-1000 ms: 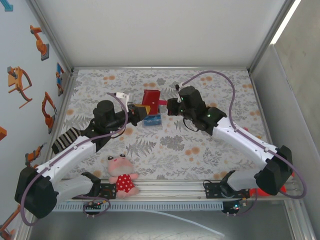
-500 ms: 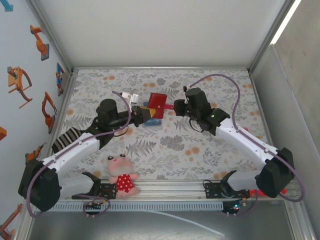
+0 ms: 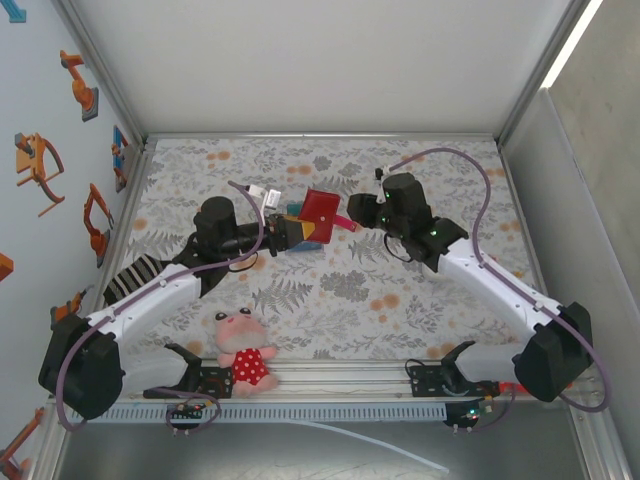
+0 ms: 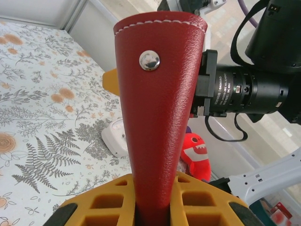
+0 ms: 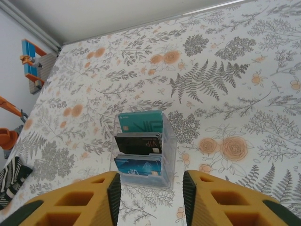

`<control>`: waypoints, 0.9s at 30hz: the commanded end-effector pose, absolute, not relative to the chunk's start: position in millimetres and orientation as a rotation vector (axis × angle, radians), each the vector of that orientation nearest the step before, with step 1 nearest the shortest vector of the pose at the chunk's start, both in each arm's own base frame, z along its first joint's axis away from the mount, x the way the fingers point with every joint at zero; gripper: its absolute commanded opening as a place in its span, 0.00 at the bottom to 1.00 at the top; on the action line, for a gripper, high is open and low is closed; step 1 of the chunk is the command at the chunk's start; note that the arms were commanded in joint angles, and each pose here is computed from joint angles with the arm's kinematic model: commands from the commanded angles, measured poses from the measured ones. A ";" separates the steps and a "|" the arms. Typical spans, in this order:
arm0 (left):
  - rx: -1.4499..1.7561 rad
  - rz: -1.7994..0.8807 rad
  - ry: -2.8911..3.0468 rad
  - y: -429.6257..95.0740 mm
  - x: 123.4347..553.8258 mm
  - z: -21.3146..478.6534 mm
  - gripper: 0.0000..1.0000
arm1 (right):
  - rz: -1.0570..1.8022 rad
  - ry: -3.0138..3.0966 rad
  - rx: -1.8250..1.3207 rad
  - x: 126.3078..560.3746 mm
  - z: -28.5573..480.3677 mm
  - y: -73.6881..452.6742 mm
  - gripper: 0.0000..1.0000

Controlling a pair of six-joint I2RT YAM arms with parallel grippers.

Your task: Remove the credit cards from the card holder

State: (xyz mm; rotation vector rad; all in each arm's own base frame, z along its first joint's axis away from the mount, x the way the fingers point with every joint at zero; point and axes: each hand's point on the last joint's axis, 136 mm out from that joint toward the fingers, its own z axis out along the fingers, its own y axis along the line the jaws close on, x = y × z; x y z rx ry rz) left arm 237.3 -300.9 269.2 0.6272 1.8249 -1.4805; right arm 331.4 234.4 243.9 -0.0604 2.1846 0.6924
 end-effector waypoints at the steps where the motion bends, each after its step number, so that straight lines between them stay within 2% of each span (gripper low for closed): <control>1: 0.686 -1.495 1.738 -304.5 236.0 298.3 0.00 | 0.749 2.129 -0.076 326.5 260.4 234.9 0.45; 9: 0.663 -1.479 1.760 -301.5 245.8 301.3 0.00 | 0.825 2.079 -0.143 313.9 270.6 240.2 0.56; 20: 0.589 -1.477 1.751 -288.2 260.3 307.1 0.00 | 0.897 2.048 -0.237 298.5 275.8 247.1 0.64; 21: 0.582 -1.480 1.748 -286.2 261.3 308.0 0.00 | 0.906 2.047 -0.244 296.6 275.0 247.7 0.68; 24: 0.566 -1.502 1.728 -279.5 263.5 311.8 0.00 | 0.938 2.035 -0.272 291.5 276.1 250.8 0.98; 27: 0.562 -1.534 1.704 -274.1 263.7 316.2 0.00 | 0.965 2.023 -0.293 287.4 277.9 253.1 1.00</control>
